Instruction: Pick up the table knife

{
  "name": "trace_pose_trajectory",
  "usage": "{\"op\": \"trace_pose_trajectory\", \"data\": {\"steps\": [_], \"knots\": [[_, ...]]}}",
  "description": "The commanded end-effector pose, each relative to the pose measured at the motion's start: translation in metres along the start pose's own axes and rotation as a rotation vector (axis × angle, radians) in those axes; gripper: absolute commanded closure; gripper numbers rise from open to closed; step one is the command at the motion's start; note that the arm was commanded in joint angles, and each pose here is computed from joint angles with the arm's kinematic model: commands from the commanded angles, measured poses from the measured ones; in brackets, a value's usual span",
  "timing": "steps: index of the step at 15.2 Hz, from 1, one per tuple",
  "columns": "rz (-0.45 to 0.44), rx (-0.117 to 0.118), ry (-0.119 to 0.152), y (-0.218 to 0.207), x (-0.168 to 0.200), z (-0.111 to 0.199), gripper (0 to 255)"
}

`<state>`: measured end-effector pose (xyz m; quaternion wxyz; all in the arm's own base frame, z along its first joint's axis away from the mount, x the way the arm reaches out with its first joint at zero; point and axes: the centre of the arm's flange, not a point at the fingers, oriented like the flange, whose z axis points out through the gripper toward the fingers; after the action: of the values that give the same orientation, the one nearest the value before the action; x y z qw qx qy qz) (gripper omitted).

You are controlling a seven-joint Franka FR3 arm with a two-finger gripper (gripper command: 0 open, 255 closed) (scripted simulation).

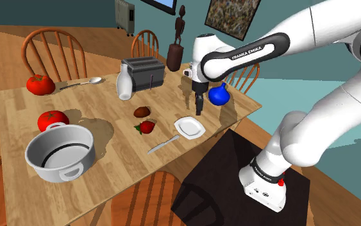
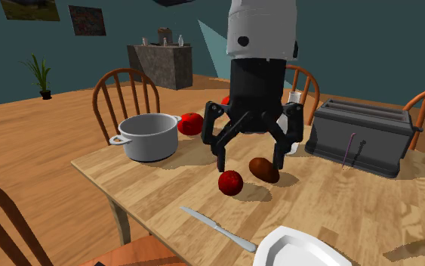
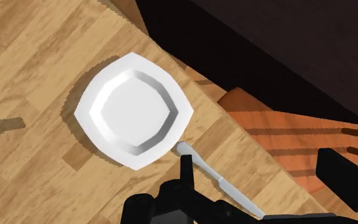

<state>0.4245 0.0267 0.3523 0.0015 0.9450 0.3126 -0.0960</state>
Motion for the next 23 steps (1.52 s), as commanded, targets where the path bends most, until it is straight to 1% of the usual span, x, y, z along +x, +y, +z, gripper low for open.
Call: {"op": "trace_pose_trajectory", "data": {"steps": [1, 9, 18, 19, 23], "knots": [[-0.072, -0.014, -0.005, 0.001, 0.019, 0.019, 0], [-0.349, -0.065, -0.031, -0.008, 0.089, 0.099, 0], [-0.66, -0.123, -0.06, -0.035, 0.161, 0.193, 0], [-0.673, -0.125, -0.062, -0.037, 0.164, 0.197, 0], [-0.673, -0.125, -0.062, -0.036, 0.168, 0.218, 0]]}}
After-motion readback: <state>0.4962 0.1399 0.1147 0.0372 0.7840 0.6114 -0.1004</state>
